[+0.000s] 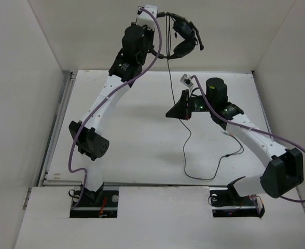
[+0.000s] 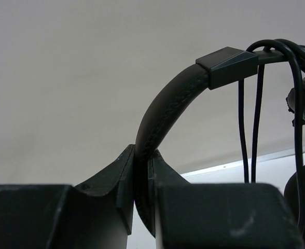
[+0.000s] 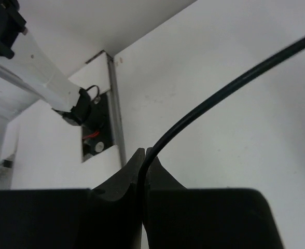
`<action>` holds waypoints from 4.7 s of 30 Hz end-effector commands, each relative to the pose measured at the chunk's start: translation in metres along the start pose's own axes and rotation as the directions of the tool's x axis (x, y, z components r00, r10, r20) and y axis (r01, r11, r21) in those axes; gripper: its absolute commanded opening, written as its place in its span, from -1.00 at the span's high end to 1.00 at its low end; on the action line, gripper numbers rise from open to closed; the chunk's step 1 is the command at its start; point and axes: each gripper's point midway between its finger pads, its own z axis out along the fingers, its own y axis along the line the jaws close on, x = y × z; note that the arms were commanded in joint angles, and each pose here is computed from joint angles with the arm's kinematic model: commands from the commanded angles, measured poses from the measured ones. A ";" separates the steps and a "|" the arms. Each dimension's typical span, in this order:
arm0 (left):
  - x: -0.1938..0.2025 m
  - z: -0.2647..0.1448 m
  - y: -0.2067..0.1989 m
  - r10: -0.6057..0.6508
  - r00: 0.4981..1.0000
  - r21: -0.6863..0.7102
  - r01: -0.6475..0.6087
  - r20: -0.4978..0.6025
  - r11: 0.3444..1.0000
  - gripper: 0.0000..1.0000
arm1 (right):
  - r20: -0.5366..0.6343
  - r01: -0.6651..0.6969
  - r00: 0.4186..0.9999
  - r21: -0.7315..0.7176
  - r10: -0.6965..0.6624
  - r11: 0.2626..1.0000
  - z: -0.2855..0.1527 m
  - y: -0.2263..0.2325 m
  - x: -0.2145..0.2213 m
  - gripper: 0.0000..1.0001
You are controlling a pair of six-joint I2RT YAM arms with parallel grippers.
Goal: Wrap the headphones
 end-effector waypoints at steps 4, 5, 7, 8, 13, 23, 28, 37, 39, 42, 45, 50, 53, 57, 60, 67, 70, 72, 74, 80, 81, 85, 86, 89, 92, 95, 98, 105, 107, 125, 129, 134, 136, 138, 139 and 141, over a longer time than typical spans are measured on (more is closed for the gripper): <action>0.035 -0.002 0.008 0.103 0.994 -0.074 -0.105 -0.041 0.992 0.98 | -0.230 0.370 0.920 0.251 -0.316 0.895 -0.030 -0.031 -0.025 1.00; 0.048 -0.004 0.004 0.121 0.990 -0.059 -0.125 -0.072 0.990 0.98 | -0.268 0.416 0.900 0.287 -0.344 0.863 -0.037 -0.037 -0.029 1.00; 0.068 -0.009 -0.003 0.153 0.980 -0.027 -0.158 -0.125 0.987 0.98 | -0.354 0.514 0.847 0.352 -0.397 0.782 -0.054 -0.052 -0.036 1.00; 0.078 -0.012 -0.007 0.167 0.974 -0.010 -0.170 -0.152 0.985 0.98 | -0.403 0.562 0.815 0.376 -0.416 0.737 -0.062 -0.060 -0.038 1.00; 0.112 -0.034 -0.046 0.252 0.936 0.156 -0.219 -0.247 0.963 0.98 | -0.626 0.741 0.657 0.434 -0.419 0.513 -0.101 -0.097 -0.048 1.00; 0.153 -0.073 -0.100 0.337 0.872 0.388 -0.190 -0.356 0.902 0.98 | -0.822 0.904 0.421 0.414 -0.382 0.106 -0.139 -0.134 -0.095 1.00; 0.161 -0.087 -0.108 0.332 0.856 0.442 -0.139 -0.396 0.886 0.98 | -0.830 0.894 0.407 0.447 -0.380 -0.019 -0.147 -0.144 -0.115 1.00; 0.139 -0.117 -0.134 0.242 0.881 0.566 0.034 -0.406 0.824 0.98 | -0.747 0.830 0.487 0.557 -0.452 -0.025 -0.150 -0.164 -0.107 1.00; 0.134 -0.122 -0.138 0.220 0.884 0.581 0.069 -0.412 0.811 0.98 | -0.718 0.812 0.522 0.583 -0.460 0.010 -0.149 -0.165 -0.103 1.00; 0.131 -0.127 -0.140 0.208 0.885 0.598 0.095 -0.417 0.796 0.98 | -0.682 0.791 0.558 0.609 -0.473 0.055 -0.149 -0.165 -0.100 1.00; 0.131 -0.134 -0.145 0.211 0.882 0.626 0.115 -0.421 0.771 0.98 | -0.630 0.757 0.604 0.645 -0.488 0.104 -0.150 -0.166 -0.102 1.00; 0.134 -0.146 -0.155 0.223 0.873 0.669 0.146 -0.434 0.729 0.98 | -0.524 0.691 0.683 0.689 -0.509 0.218 -0.148 -0.158 -0.109 0.96; 0.129 -0.152 -0.159 0.212 0.876 0.691 0.171 -0.433 0.702 0.98 | -0.433 0.636 0.741 0.699 -0.513 0.328 -0.143 -0.150 -0.110 0.92; 0.122 -0.156 -0.162 0.202 0.881 0.712 0.191 -0.428 0.675 0.98 | -0.308 0.550 0.811 0.693 -0.498 0.466 -0.138 -0.143 -0.107 0.86; 0.114 -0.164 -0.165 0.184 0.885 0.735 0.223 -0.428 0.640 0.98 | -0.225 0.482 0.853 0.685 -0.470 0.547 -0.137 -0.142 -0.103 0.86; 0.092 -0.179 -0.171 0.158 0.899 0.776 0.251 -0.409 0.578 0.98 | -0.058 0.325 0.923 0.649 -0.381 0.688 -0.137 -0.144 -0.095 0.87; 0.078 -0.187 -0.176 0.135 0.908 0.801 0.271 -0.397 0.533 0.98 | 0.025 0.239 0.948 0.601 -0.316 0.763 -0.134 -0.141 -0.090 0.85; 0.064 -0.186 -0.175 0.098 0.913 0.800 0.290 -0.395 0.526 0.98 | 0.082 0.176 0.962 0.537 -0.259 0.825 -0.127 -0.136 -0.085 0.85; 0.050 -0.185 -0.176 0.064 0.918 0.804 0.308 -0.392 0.509 0.98 | 0.138 0.113 0.970 0.475 -0.201 0.872 -0.123 -0.130 -0.083 0.84; 0.006 -0.184 -0.183 -0.044 0.920 0.819 0.368 -0.389 0.440 0.98 | 0.243 -0.015 0.968 0.287 -0.057 0.958 -0.111 -0.112 -0.078 0.72; 0.000 -0.185 -0.184 -0.059 0.919 0.823 0.377 -0.390 0.425 0.98 | 0.251 -0.022 0.967 0.264 -0.047 0.964 -0.110 -0.108 -0.079 0.71; -0.012 -0.183 -0.186 -0.098 0.913 0.820 0.400 -0.397 0.409 0.98 | 0.281 -0.066 0.960 0.209 0.005 0.976 -0.111 -0.103 -0.079 0.59; -0.015 -0.181 -0.185 -0.110 0.911 0.818 0.406 -0.397 0.408 0.98 | 0.287 -0.079 0.958 0.196 0.020 0.977 -0.111 -0.102 -0.078 0.56; -0.029 -0.171 -0.182 -0.154 0.912 0.811 0.409 -0.381 0.418 0.98 | 0.312 -0.119 0.948 0.149 0.067 0.982 -0.112 -0.097 -0.075 0.47; -0.040 -0.166 -0.182 -0.191 0.909 0.809 0.418 -0.371 0.414 0.98 | 0.339 -0.144 0.935 0.098 0.103 0.985 -0.110 -0.089 -0.075 0.42; -0.052 -0.159 -0.182 -0.236 0.903 0.805 0.427 -0.358 0.412 0.98 | 0.354 -0.174 0.922 0.025 0.154 0.984 -0.097 -0.077 -0.073 0.37; -0.067 -0.146 -0.176 -0.295 0.897 0.791 0.432 -0.328 0.434 0.98 | 0.348 -0.201 0.916 -0.028 0.198 0.979 -0.080 -0.068 -0.065 0.32; -0.098 -0.120 -0.157 -0.403 0.884 0.755 0.428 -0.235 0.497 0.97 | 0.274 -0.231 0.928 -0.108 0.252 0.967 -0.036 -0.049 -0.037 0.25; -0.102 -0.109 -0.148 -0.429 0.881 0.730 0.426 -0.200 0.534 0.97 | 0.239 -0.227 0.937 -0.141 0.256 0.964 -0.026 -0.039 -0.029 0.24; -0.093 -0.011 0.012 -0.337 0.931 0.263 0.293 0.141 0.919 0.96 | 0.082 -0.203 0.972 -0.195 0.222 0.959 -0.009 0.000 0.025 0.40; -0.086 0.000 0.038 -0.305 0.936 0.131 0.285 0.175 0.949 0.96 | 0.075 -0.191 0.975 -0.181 0.207 0.965 -0.007 -0.002 0.026 0.68; -0.081 0.002 0.040 -0.293 0.940 0.086 0.282 0.176 0.955 0.95 | 0.023 -0.183 0.982 -0.133 0.187 0.974 -0.001 -0.012 0.026 0.99; -0.078 0.003 0.042 -0.272 0.946 0.051 0.268 0.177 0.962 0.95 | 0.002 -0.165 0.986 -0.102 0.166 0.981 0.003 -0.016 0.026 1.00; -0.072 0.007 0.045 -0.226 0.957 0.006 0.229 0.181 0.973 0.96 | -0.021 -0.128 0.992 -0.085 0.126 0.988 0.006 -0.014 0.026 1.00; -0.067 0.009 0.050 -0.207 0.962 -0.028 0.215 0.181 0.976 0.96 | -0.033 -0.106 0.994 -0.073 0.104 0.992 0.006 -0.014 0.026 1.00; -0.059 0.012 0.057 -0.180 0.966 -0.081 0.197 0.183 0.977 0.96 | -0.057 -0.063 0.996 -0.032 0.061 0.998 0.006 -0.014 0.024 1.00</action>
